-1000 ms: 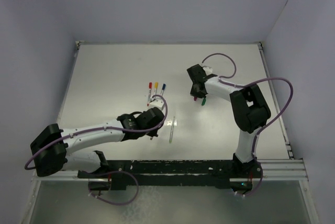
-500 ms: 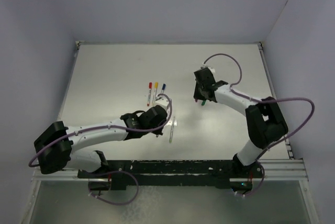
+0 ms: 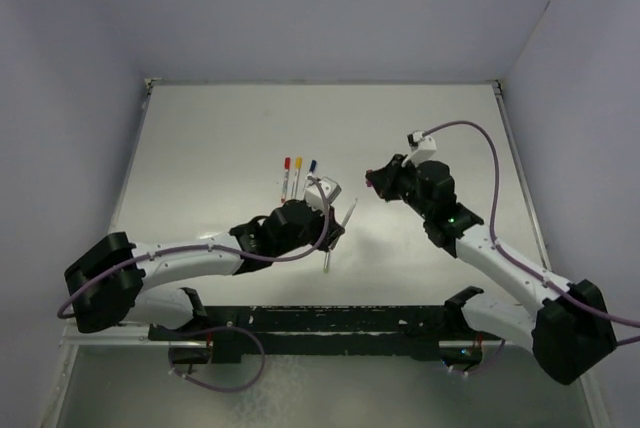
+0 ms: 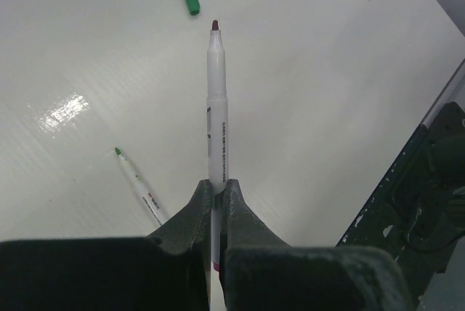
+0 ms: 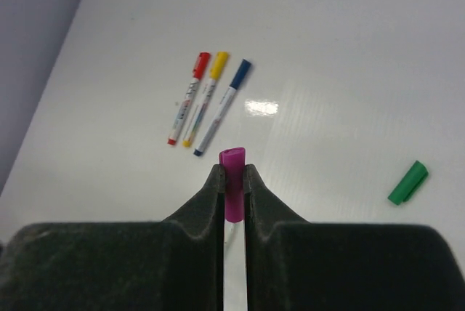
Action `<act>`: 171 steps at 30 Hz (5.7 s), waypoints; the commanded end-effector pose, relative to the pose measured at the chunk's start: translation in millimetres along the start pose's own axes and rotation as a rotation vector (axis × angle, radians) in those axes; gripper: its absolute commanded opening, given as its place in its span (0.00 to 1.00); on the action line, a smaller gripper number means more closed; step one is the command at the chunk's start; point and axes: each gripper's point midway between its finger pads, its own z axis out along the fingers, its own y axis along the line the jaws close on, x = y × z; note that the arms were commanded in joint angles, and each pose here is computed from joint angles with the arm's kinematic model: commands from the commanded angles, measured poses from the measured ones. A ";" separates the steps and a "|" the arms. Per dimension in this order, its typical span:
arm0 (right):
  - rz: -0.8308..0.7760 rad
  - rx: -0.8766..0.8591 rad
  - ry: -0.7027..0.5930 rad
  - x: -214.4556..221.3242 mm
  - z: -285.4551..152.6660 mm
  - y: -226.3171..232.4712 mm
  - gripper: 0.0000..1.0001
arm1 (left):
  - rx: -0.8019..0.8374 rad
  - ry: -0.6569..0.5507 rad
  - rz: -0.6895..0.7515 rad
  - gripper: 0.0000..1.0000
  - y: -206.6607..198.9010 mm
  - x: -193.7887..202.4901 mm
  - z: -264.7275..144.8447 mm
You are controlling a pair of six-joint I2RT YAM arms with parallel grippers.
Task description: Insert the pens into the pen caps
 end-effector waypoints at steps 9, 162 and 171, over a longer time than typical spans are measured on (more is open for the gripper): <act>-0.043 -0.371 -0.380 -59.4 -64.2 93.1 0.00 | 0.316 -0.344 -0.086 0.00 -47.2 -46.6 -20.4; -0.018 0.311 -0.343 -68.4 -113.0 6.8 0.55 | -0.404 -0.039 -0.008 0.00 109.8 -48.7 58.2; 0.014 0.392 -0.325 -53.1 -120.5 -16.7 0.55 | -0.540 0.101 0.034 0.00 145.0 -42.1 94.6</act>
